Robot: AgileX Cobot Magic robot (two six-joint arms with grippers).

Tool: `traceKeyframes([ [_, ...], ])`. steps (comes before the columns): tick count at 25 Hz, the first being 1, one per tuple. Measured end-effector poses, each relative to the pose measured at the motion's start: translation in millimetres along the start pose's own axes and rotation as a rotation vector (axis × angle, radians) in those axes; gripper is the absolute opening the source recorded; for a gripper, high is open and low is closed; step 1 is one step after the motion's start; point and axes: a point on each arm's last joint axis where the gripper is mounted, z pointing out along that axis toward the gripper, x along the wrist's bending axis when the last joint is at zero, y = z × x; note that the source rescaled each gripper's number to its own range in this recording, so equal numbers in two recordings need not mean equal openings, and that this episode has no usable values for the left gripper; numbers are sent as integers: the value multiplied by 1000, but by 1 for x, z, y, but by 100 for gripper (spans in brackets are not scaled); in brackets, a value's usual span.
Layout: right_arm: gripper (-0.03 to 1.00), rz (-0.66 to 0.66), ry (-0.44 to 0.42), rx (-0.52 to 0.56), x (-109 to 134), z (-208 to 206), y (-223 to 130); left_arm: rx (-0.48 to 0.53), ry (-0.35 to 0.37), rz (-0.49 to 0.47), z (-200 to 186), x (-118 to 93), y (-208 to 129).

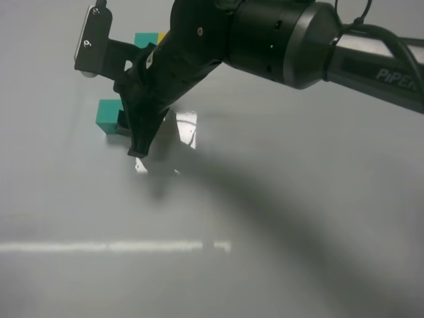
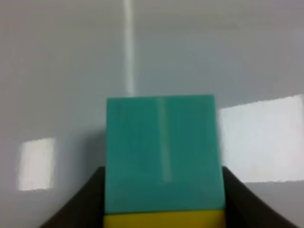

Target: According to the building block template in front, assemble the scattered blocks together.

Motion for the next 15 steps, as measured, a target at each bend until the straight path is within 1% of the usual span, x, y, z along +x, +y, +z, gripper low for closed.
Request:
traceKeyframes([
  [6, 0, -17, -1, -1, 0, 0, 0, 0, 0, 0, 0, 0, 0],
  [7, 1, -11, -1, -1, 0, 0, 0, 0, 0, 0, 0, 0, 0],
  [8, 5, 4, -1, -1, 0, 0, 0, 0, 0, 0, 0, 0, 0],
  [9, 12, 13, 0, 0, 0, 0, 0, 0, 0, 0, 0, 0, 0],
  [11, 37, 21, -2, -1, 0, -1, 0, 0, 0, 0, 0, 0, 0],
  [13, 67, 20, -5, -1, -1, -2, 0, 0, 0, 0, 0, 0, 0],
  [15, 87, 19, -7, -3, -2, -3, 1, 0, 0, 0, 0, 0, 0],
])
